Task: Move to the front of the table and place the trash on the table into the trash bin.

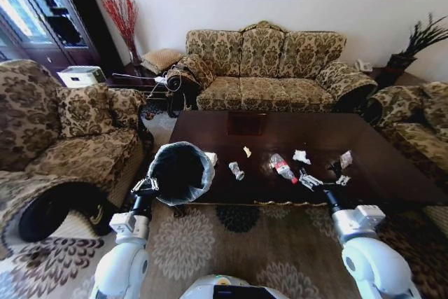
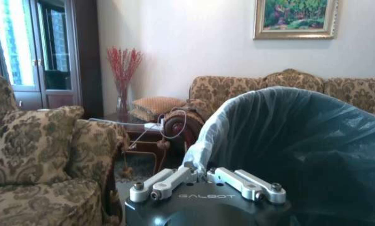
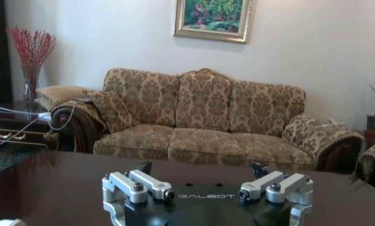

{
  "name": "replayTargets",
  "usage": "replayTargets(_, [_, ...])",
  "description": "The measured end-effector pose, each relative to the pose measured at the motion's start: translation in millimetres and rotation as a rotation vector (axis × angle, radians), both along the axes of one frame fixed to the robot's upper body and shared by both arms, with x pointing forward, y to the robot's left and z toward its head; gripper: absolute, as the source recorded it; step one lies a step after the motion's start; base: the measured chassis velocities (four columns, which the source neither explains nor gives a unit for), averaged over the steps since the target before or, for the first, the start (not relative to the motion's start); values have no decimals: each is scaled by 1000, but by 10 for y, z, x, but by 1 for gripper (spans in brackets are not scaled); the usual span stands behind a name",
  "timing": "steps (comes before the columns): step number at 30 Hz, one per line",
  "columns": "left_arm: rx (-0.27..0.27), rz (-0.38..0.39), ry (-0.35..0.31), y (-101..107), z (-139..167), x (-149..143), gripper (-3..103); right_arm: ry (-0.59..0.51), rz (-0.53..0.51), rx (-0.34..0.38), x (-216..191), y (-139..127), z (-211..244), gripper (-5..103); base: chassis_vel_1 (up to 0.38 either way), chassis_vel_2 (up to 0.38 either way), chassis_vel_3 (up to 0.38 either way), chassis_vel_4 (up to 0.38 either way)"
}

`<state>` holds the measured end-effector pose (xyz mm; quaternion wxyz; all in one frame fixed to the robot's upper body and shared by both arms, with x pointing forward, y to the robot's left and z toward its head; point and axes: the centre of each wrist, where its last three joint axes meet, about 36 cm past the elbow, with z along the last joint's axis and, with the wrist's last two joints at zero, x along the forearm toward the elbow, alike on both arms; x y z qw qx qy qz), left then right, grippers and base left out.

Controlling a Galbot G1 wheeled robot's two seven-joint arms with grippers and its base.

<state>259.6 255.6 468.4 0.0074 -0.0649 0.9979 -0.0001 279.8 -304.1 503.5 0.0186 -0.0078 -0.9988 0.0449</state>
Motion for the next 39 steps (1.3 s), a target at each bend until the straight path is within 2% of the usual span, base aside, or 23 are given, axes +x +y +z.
replayTargets(12, [0,1,-1,0,-2,1,3,1,-1,-1,0,-1,0,100,-156,158,135,-147])
replayTargets(39, [0,0,-1,0,-3,0,3,1,-2,0,-3,-2,2,100,0,0,0,0])
